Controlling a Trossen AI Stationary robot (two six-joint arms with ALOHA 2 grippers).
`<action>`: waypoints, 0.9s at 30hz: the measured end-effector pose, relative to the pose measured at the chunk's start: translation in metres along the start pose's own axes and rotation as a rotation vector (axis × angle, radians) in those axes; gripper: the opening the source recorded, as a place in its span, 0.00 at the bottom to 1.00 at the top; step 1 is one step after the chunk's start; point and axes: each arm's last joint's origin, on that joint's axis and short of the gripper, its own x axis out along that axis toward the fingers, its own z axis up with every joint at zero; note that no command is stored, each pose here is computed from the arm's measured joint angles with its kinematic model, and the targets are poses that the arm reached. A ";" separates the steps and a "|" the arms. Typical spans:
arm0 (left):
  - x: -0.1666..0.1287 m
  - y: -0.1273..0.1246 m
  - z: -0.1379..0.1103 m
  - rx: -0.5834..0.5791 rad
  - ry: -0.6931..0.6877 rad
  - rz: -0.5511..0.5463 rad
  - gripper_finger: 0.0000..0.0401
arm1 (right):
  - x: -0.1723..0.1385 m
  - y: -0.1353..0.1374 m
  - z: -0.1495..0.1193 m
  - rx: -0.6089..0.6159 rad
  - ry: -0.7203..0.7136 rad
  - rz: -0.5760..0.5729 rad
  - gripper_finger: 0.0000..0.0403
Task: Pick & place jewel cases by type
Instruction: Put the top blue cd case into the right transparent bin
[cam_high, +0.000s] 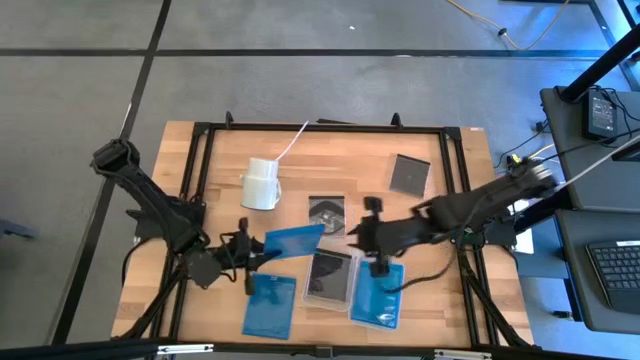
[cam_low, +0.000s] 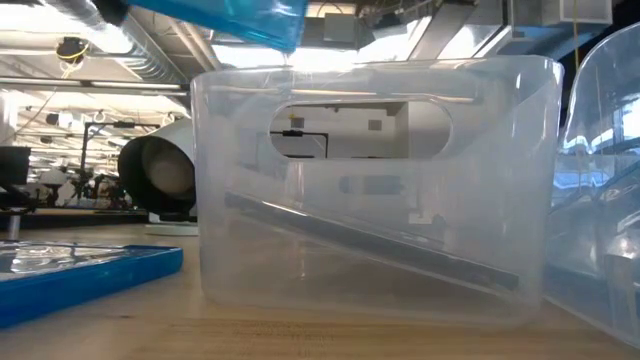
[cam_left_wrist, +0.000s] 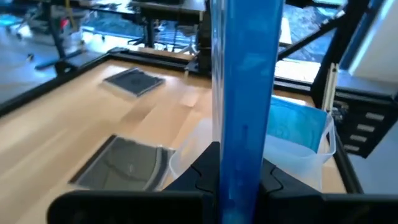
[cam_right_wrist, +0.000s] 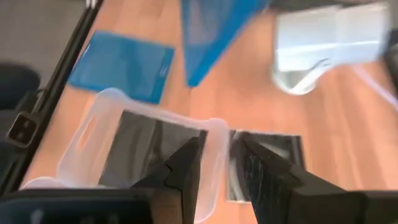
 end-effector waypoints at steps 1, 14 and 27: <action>0.004 0.000 0.001 0.020 -0.002 -0.010 0.07 | -0.003 -0.002 -0.009 0.006 -0.037 -0.014 0.30; 0.070 0.019 0.014 0.124 -0.069 -0.180 0.08 | 0.013 0.001 -0.063 -0.085 -0.303 0.131 0.33; 0.102 0.036 0.009 0.123 -0.078 -0.252 0.08 | 0.017 -0.007 -0.064 0.009 -0.276 0.109 0.63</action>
